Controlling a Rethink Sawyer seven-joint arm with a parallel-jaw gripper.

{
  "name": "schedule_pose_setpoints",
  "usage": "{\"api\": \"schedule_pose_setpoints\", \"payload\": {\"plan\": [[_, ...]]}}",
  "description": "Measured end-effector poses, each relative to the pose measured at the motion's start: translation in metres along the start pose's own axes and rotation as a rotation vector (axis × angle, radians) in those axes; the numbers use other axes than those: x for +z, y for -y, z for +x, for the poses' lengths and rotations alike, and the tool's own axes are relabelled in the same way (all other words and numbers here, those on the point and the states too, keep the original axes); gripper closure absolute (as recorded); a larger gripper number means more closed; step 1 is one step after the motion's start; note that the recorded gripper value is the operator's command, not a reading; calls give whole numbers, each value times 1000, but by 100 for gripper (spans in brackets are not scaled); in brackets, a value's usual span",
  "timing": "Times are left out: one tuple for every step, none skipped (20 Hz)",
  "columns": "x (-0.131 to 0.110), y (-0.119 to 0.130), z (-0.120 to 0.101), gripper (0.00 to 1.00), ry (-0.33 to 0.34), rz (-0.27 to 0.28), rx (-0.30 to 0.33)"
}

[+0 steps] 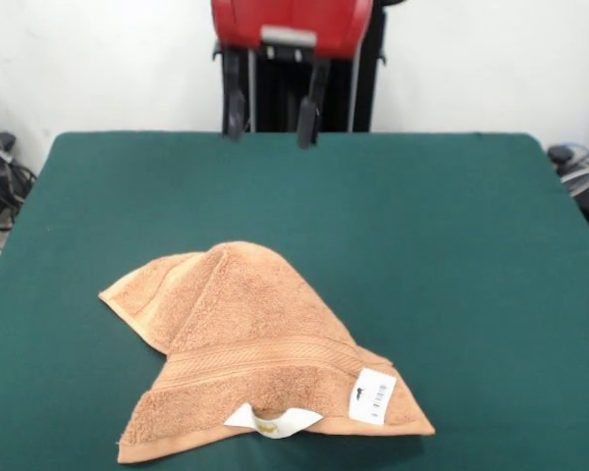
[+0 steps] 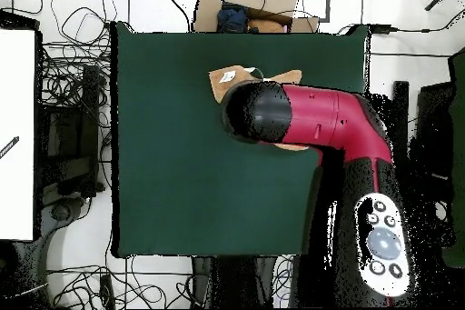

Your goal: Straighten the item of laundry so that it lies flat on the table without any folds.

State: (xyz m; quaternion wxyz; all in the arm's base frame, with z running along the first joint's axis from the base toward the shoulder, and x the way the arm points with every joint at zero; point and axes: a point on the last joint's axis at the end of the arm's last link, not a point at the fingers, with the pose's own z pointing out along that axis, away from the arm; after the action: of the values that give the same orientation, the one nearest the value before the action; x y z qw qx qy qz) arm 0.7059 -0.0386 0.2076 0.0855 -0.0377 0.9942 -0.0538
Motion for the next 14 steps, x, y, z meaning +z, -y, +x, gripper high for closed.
{"api": "schedule_pose_setpoints", "payload": {"plan": [[8,-2,2,0,-9,-5,-2],[22,-7,7,0,-30,-16,-7],[28,-9,9,0,-40,-20,-8],[35,-12,12,0,-50,-25,-10],[41,-14,14,0,-59,-29,-12],[47,-16,17,0,-68,-34,-14],[51,-17,19,0,-73,-36,-15],[58,-19,21,0,-78,-40,-17],[63,-21,23,0,-80,-42,-19],[68,-22,24,0,-82,-45,-21],[72,-24,25,0,-83,-47,-22],[74,-25,26,0,-83,-48,-23],[81,-28,27,0,-84,-51,-25],[83,-29,28,0,-84,-53,-26]]}}
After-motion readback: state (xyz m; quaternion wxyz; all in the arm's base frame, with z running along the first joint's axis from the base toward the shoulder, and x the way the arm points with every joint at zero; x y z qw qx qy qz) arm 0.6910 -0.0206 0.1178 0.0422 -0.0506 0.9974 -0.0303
